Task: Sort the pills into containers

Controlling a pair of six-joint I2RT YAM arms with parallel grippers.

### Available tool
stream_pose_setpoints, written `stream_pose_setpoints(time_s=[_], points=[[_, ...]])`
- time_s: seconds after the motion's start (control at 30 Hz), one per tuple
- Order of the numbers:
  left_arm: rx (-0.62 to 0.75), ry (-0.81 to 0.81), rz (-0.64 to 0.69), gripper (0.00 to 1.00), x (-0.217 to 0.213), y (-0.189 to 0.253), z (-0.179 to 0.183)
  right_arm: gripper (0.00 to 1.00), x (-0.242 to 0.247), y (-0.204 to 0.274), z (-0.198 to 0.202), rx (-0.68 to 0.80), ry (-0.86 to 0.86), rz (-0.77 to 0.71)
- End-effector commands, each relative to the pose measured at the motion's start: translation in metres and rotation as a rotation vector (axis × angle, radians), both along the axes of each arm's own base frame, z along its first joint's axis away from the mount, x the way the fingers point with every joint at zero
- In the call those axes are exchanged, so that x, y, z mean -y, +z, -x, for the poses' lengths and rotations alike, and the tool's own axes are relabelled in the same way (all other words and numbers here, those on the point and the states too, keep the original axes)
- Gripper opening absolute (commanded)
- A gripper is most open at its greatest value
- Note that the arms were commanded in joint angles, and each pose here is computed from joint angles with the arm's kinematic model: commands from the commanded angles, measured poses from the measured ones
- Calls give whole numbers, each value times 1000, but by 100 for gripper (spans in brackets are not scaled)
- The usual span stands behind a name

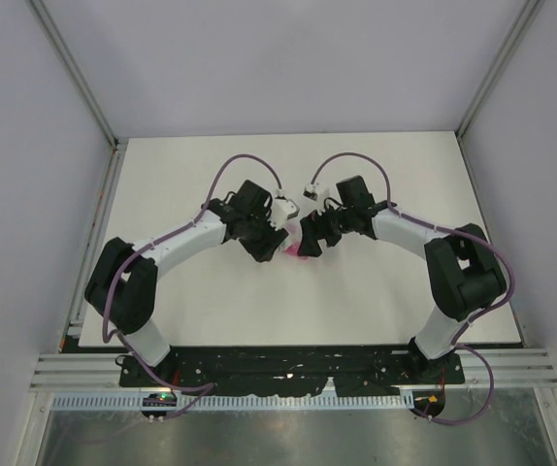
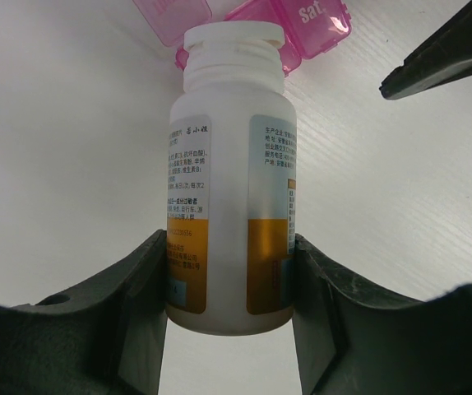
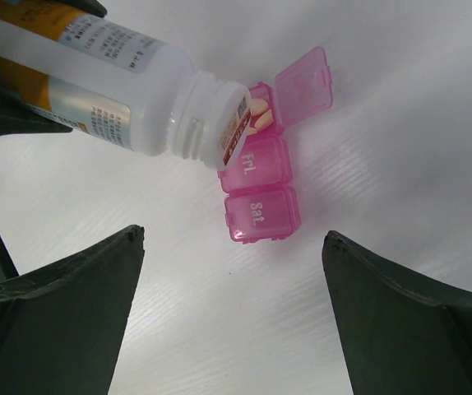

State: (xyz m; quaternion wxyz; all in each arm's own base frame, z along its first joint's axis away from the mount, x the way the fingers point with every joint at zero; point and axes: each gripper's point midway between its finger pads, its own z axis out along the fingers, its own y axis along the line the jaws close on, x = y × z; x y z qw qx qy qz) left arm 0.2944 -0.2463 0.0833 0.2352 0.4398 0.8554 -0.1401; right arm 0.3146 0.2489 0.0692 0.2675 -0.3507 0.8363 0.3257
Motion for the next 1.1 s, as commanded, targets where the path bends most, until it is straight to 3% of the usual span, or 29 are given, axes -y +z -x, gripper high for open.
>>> stream_pose_setpoints(time_s=[0.0,1.07], points=[[77,-4,111,0,11,30,-7,93,-15,38,-4,71,32,-117],[104,-5,375,0,15,43,-5,90,-40,72,-11,68,120,-253]])
